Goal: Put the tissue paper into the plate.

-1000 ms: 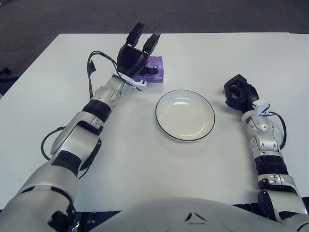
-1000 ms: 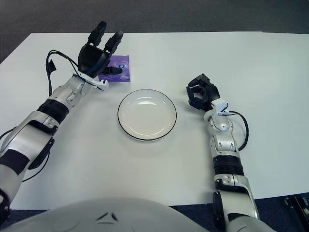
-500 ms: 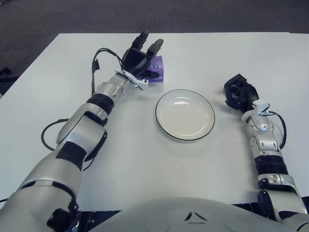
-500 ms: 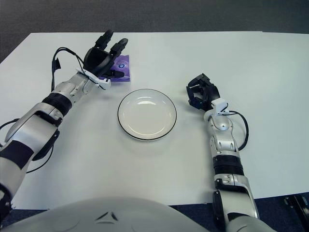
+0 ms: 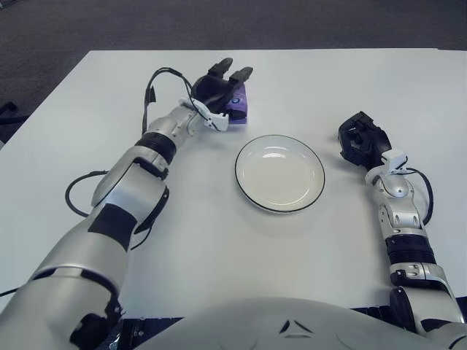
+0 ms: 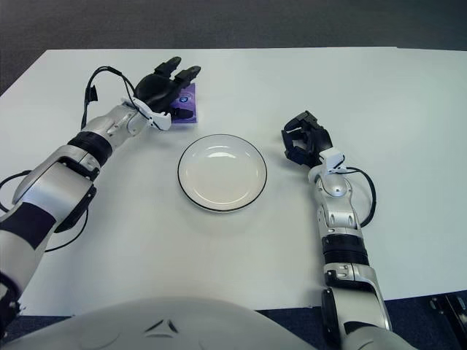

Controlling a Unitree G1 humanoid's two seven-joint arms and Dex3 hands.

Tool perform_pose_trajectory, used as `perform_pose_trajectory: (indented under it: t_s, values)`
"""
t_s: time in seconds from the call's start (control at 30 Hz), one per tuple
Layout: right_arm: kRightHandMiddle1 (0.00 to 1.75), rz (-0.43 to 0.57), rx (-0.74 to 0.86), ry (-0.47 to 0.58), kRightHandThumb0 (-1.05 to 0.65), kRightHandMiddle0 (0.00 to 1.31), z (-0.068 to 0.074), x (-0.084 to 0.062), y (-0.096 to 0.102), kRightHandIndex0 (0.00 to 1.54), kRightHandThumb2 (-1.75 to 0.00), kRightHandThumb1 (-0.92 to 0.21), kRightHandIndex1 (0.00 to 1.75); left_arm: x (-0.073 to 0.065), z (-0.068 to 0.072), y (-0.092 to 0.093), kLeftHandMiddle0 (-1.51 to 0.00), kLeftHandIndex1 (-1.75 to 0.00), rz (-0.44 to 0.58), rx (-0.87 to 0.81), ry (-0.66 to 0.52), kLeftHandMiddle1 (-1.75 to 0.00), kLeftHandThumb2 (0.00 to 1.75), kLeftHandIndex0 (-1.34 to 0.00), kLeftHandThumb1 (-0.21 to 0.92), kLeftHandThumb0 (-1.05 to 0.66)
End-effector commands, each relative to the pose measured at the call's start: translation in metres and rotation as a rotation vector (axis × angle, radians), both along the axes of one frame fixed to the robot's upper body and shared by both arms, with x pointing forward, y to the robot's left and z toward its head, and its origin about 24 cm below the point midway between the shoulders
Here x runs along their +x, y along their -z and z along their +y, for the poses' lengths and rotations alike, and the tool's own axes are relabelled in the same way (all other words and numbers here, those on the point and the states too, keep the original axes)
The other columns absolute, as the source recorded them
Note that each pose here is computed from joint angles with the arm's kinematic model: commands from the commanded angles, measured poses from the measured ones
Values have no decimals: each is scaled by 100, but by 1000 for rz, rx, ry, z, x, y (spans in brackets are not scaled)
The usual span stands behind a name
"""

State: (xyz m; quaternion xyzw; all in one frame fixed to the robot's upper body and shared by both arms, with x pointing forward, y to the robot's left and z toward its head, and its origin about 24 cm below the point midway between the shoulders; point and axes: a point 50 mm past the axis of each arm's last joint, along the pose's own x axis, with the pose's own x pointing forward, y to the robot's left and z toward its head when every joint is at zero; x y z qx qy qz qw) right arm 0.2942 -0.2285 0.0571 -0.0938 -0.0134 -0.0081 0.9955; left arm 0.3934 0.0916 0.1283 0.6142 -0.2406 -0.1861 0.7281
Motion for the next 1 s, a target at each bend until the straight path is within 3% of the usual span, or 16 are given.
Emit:
perform_pose_trajectory:
  t_s: [0.0, 0.5, 0.97]
  values:
    - [175, 281, 43, 9, -37, 32, 9, -31, 62, 77, -76, -73, 175, 3, -2, -3, -18, 0, 45, -6, -15, -3, 70, -12, 92, -105]
    - [175, 286, 40, 2, -37, 32, 9, -31, 62, 77, -77, -73, 175, 6, -1, 8, -19, -1, 113, 17, -88, -1, 73, -12, 92, -105]
    - [175, 291, 37, -27, -37, 32, 9, -32, 62, 77, -78, -72, 175, 4, 11, 24, -26, -1, 176, 22, -154, -3, 78, -13, 92, -105]
